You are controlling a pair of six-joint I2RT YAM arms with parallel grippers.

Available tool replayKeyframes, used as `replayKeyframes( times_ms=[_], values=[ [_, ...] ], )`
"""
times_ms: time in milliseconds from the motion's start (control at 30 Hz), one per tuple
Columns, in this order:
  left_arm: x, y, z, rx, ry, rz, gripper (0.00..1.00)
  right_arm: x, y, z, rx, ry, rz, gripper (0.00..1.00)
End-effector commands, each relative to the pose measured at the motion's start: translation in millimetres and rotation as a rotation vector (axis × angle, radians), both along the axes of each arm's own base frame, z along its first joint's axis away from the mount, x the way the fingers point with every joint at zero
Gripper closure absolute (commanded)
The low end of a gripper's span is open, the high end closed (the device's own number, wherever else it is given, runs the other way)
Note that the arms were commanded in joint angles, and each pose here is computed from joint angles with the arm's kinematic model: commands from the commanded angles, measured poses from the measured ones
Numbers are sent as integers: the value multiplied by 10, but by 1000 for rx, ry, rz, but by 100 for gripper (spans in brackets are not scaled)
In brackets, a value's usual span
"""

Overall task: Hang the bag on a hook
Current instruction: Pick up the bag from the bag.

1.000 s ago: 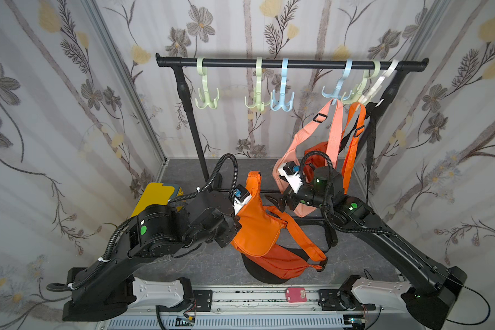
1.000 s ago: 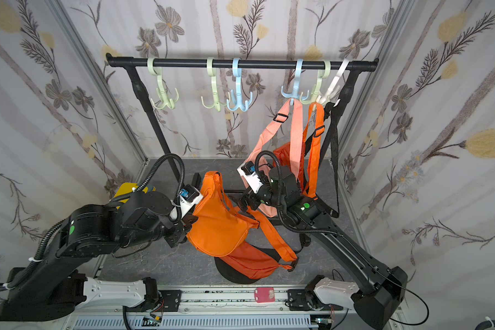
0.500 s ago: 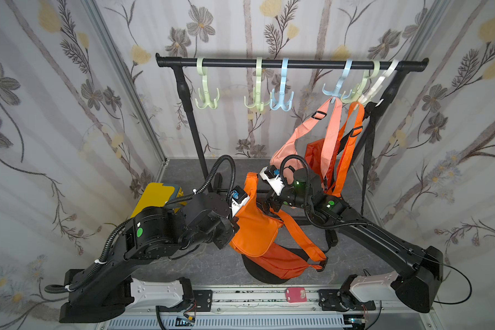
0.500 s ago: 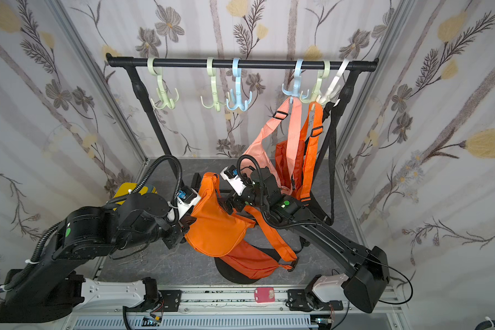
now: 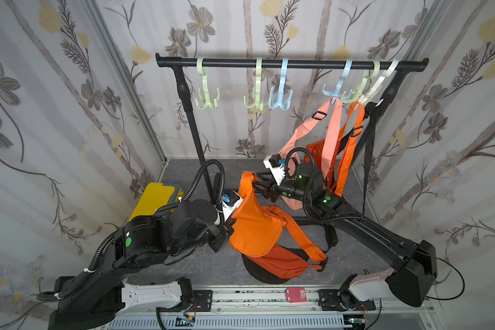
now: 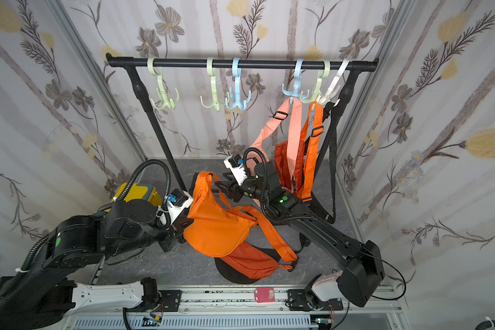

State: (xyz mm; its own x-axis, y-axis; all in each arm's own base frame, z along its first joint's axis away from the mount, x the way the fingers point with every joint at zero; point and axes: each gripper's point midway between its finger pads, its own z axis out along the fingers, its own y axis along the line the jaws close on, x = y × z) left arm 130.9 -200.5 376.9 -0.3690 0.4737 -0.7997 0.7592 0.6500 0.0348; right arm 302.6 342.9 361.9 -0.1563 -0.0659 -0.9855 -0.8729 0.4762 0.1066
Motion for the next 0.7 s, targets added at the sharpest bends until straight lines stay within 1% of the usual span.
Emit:
replayKeyframes(
  times_ms=[0, 100, 200, 267, 333, 367, 400, 433, 467, 500, 667],
  values=[
    [44, -12, 84, -44, -27, 22, 100, 37, -238, 394, 110, -82, -100, 100],
    [39, 15, 93, -55, -33, 23, 100, -19, -405, 523, 131, -105, -132, 100],
    [35, 30, 122, -69, -40, 24, 100, -62, -505, 540, 135, -117, -163, 100],
    [36, 30, 133, -76, -44, 24, 100, -103, -520, 510, 130, -116, -154, 100],
    [30, 13, 130, -78, -41, 18, 100, -176, -469, 446, 110, -106, -111, 100],
    [28, 1, 127, -78, -39, 15, 100, -232, -422, 410, 96, -103, -81, 89],
    [30, -11, 117, -73, -38, 12, 100, -281, -379, 370, 82, -103, -57, 75],
    [29, -21, 111, -71, -35, 10, 100, -346, -319, 320, 64, -106, -27, 64],
    [30, -35, 104, -65, -34, 6, 100, -404, -262, 267, 45, -105, -1, 54],
    [37, -43, 100, -60, -34, 7, 100, -443, -222, 233, 33, -106, 17, 46],
    [58, -70, 114, -49, -39, 8, 100, -541, -89, 160, 16, -97, 86, 22]
  ],
)
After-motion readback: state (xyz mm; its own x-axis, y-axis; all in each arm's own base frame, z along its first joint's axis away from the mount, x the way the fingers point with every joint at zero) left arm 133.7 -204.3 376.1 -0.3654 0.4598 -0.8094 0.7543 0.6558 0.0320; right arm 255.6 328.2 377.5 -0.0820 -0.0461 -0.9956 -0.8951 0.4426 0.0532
